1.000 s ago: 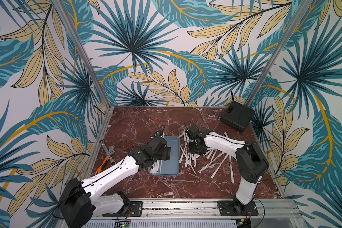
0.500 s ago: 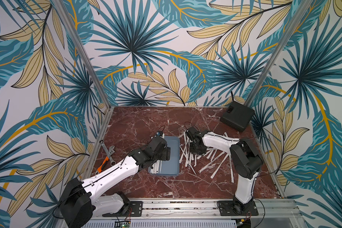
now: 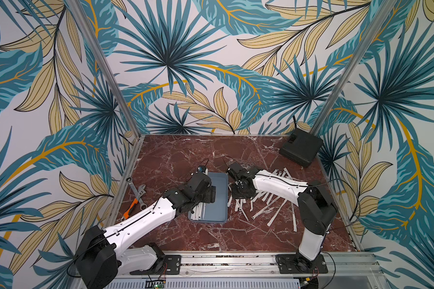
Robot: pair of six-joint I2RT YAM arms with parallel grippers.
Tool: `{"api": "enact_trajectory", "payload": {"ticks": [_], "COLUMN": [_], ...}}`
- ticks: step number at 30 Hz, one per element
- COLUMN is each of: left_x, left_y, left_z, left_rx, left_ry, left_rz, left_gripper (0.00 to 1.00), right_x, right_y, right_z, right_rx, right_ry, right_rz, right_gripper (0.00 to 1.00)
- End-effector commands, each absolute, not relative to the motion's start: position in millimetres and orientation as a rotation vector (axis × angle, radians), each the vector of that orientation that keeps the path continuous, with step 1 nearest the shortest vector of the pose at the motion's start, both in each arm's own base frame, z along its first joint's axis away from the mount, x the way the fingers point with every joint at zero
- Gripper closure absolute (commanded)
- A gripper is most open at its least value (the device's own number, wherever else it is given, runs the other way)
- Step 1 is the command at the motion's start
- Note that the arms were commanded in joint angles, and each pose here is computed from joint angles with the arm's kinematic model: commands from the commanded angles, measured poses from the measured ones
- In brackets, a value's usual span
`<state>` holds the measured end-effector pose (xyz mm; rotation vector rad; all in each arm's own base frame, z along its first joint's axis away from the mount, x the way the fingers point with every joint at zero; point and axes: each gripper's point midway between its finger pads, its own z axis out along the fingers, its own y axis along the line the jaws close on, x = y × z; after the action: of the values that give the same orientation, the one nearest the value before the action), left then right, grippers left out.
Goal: Put the straws into the storage box
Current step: Pick up the straw from the center of the board.
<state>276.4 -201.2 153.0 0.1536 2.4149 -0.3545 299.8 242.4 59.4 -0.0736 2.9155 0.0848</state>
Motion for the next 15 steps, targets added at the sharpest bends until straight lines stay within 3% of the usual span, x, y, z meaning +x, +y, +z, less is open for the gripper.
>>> {"api": "enact_trajectory", "payload": {"ticks": [1,15], "left_x": [273,271], "left_y": [-196,-193], "left_z": [148,147], "left_rx": [0.151,0.143], "left_ry": [2.421,2.423], "left_rz": [-0.342,-0.345], "left_gripper": [0.19,0.19], "right_x": [291,284], "right_y": [240,230], "right_z": [46,13], "right_rx": [-0.08,-0.122], "right_ry": [2.972,3.015], "right_rz": [0.066,-0.029], "right_gripper": [0.64,0.78]}}
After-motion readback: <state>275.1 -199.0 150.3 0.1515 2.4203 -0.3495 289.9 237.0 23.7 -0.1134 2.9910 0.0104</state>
